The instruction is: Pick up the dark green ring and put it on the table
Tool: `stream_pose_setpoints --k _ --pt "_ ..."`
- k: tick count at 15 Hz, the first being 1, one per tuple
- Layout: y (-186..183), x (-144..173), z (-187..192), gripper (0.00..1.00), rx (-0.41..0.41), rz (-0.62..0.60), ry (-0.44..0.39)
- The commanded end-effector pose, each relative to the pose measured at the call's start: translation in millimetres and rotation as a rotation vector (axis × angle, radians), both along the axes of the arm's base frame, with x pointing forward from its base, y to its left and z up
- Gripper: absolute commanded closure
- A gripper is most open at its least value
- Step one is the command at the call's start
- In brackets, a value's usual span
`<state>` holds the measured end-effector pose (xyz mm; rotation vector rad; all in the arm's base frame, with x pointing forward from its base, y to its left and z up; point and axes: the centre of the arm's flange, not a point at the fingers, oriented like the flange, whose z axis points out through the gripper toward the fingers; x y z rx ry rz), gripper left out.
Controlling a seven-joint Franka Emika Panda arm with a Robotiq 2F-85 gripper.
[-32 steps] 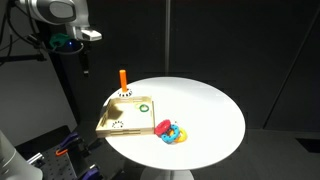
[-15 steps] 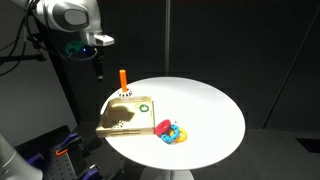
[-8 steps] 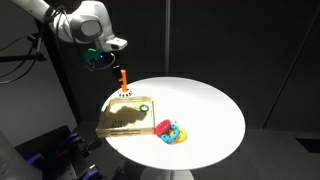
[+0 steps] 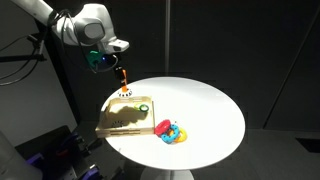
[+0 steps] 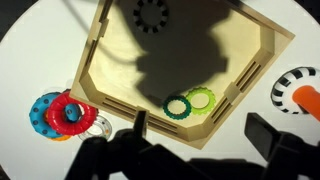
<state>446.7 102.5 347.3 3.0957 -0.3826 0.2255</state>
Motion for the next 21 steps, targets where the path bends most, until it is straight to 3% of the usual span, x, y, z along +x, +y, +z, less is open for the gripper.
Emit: stream_pose_setpoints --k 1,10,16,21 --pt "0 0 0 0.0 0.0 0.0 0.0" --pt "-18 29 -25 0.0 -0.05 -0.063 -0.087" --pt "-37 52 -63 0.0 -0.035 -0.091 -0.045" --pt "-53 74 -99 0.0 -0.036 -0.071 -0.071"
